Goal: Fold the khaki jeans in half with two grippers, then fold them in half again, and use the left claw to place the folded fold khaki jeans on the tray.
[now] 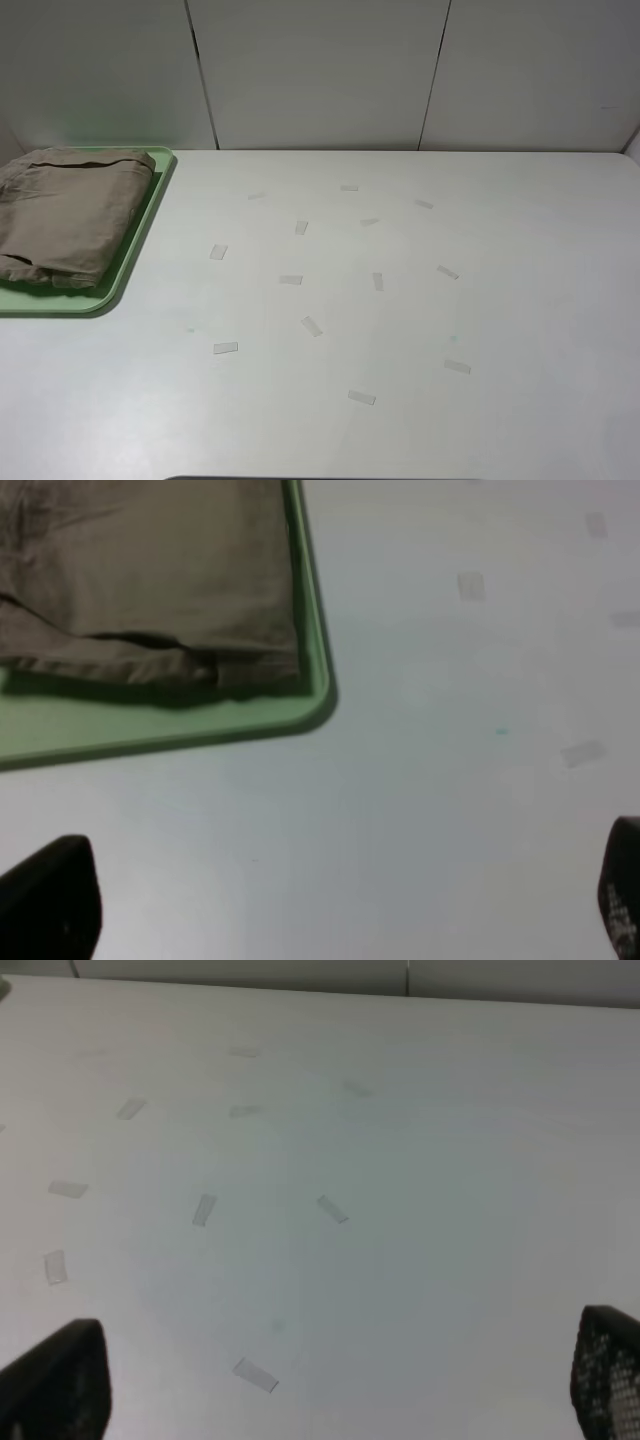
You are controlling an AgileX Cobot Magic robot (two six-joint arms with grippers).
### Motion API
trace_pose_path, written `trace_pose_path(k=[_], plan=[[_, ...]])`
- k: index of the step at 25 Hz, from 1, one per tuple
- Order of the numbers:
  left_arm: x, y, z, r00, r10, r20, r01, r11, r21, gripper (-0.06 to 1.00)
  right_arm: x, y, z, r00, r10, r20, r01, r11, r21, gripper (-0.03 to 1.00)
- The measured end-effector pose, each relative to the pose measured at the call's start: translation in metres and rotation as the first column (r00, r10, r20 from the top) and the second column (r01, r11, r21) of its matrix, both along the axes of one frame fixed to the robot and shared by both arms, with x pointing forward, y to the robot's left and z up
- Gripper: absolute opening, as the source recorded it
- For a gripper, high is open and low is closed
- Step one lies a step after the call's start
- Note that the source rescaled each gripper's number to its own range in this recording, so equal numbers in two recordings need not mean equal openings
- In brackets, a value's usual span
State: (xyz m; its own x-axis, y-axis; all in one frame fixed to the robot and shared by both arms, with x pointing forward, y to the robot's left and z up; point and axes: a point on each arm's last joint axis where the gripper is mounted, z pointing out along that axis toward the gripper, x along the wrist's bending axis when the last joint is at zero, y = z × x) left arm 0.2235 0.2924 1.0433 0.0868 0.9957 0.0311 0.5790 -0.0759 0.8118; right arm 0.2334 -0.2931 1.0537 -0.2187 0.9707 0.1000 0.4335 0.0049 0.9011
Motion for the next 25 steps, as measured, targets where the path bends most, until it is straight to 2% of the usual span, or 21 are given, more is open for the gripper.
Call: trace_pose_path(k=[25], plan=[[0.0032, 0.0, -0.0039, 1.0, -0.009, 0.008, 0.009, 1.0, 0.011, 1.0, -0.0001, 0.0005, 0.0, 1.0, 0.004, -0.001, -0.004, 1.0, 0.005, 1.0]])
